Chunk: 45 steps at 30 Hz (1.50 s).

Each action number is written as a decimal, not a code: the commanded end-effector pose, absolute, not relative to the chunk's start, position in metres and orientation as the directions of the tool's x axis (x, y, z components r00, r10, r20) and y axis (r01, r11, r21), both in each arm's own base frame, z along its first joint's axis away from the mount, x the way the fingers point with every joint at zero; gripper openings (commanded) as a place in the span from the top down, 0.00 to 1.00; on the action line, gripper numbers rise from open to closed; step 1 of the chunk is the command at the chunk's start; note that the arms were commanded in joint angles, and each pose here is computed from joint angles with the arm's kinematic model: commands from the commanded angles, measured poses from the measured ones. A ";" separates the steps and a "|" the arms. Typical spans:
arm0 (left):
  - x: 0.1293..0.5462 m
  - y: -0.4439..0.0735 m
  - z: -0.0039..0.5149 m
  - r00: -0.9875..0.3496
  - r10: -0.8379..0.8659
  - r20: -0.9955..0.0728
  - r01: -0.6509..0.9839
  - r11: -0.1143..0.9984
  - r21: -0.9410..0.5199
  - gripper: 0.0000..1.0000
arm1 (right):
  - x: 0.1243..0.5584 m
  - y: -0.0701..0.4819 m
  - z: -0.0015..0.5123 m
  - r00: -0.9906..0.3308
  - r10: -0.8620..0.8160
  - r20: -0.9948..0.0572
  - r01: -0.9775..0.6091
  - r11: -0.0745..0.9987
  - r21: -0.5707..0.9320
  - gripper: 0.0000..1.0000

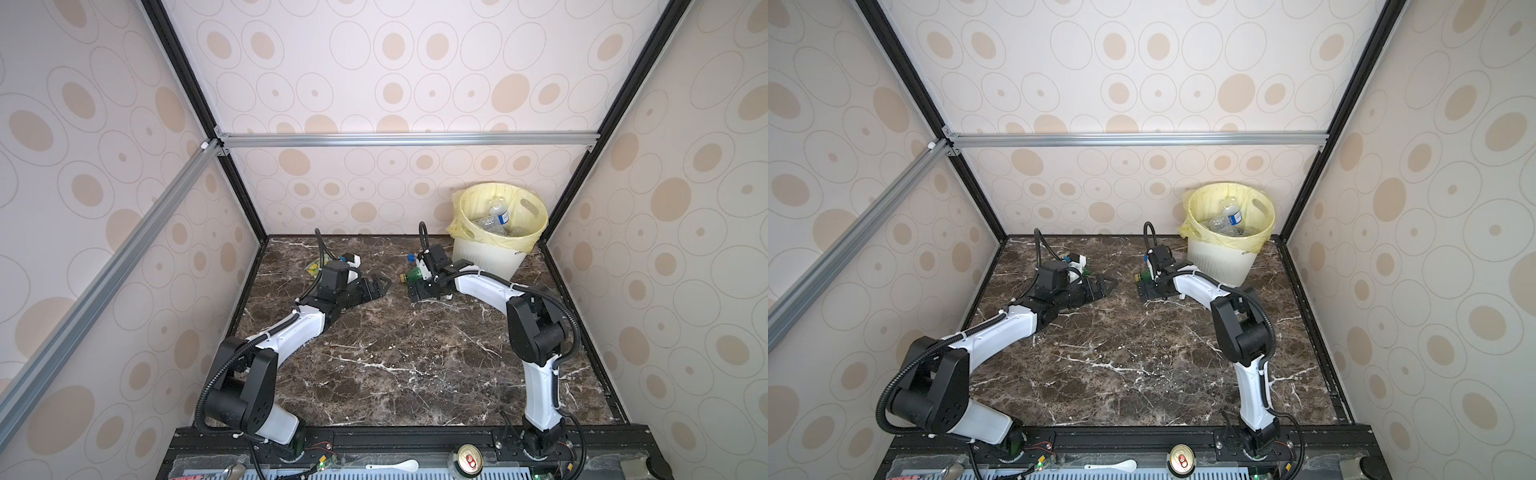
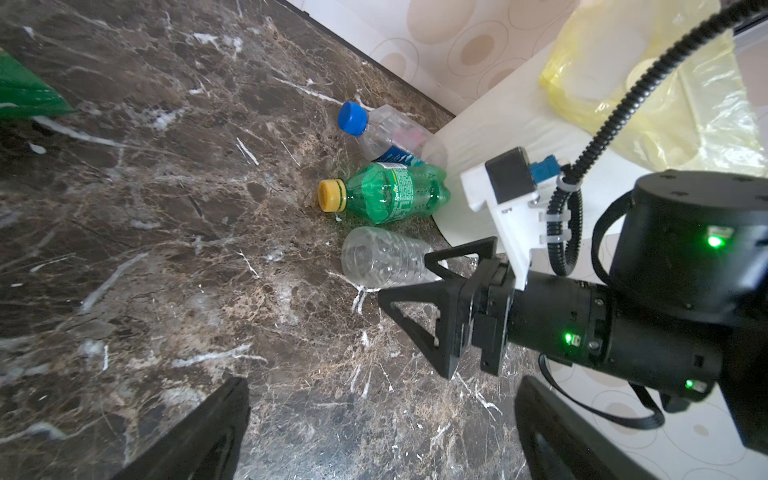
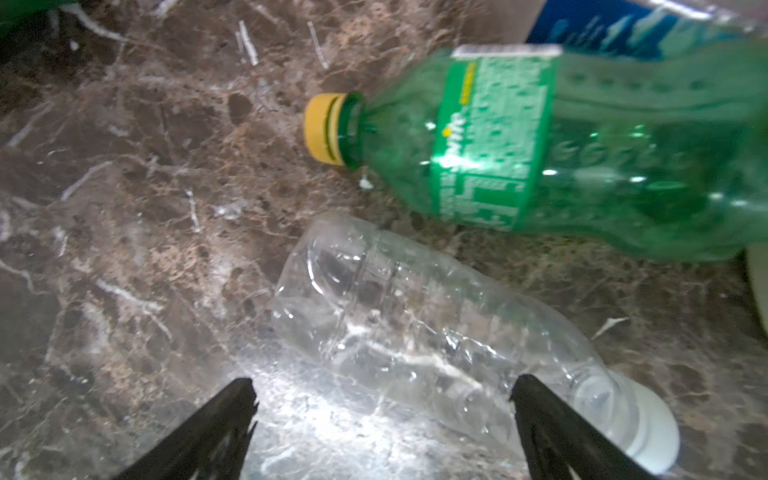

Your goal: Throw the plastic bottles in the bin

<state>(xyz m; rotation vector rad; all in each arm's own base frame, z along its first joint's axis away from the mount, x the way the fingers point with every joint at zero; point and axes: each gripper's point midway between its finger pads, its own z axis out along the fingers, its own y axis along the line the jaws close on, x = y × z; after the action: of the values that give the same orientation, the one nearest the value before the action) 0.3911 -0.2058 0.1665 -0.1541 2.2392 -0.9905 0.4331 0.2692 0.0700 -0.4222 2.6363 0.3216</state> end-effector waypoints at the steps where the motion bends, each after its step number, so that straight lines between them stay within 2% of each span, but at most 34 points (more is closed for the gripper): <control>1: 0.390 -0.200 0.176 -0.755 -0.356 -0.551 0.169 0.705 -0.688 0.01 | 0.415 0.281 0.084 -0.852 -0.250 -0.460 -0.368 0.911 0.186 0.00; 9: 0.385 -0.199 0.174 -0.767 -0.373 -0.521 0.158 0.678 -0.718 0.01 | 0.425 0.261 0.111 -0.821 -0.235 -0.521 -0.339 0.934 0.112 0.00; 16: 0.377 -0.199 0.171 -0.776 -0.395 -0.492 0.139 0.654 -0.744 0.01 | 0.427 0.262 0.081 -0.862 -0.258 -0.436 -0.339 0.933 0.118 0.00; 30: 0.362 -0.194 0.153 -0.799 -0.425 -0.426 0.069 0.639 -0.766 0.01 | 0.383 0.282 0.066 -0.896 -0.213 -0.390 -0.318 0.921 0.226 0.00; 37: 0.359 -0.196 0.155 -0.802 -0.439 -0.405 0.062 0.613 -0.788 0.01 | 0.374 0.287 0.087 -0.888 -0.199 -0.415 -0.321 0.913 0.249 0.00; 45: 0.364 -0.200 0.145 -0.824 -0.399 -0.401 0.059 0.645 -0.762 0.01 | 0.368 0.259 0.122 -0.852 -0.219 -0.476 -0.330 0.930 0.161 0.00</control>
<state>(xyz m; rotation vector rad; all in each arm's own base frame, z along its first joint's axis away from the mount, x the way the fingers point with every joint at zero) 0.3547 -0.1970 0.1386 -0.2948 2.3169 -1.1062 0.3766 0.2781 0.1173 -0.3934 2.6136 0.4117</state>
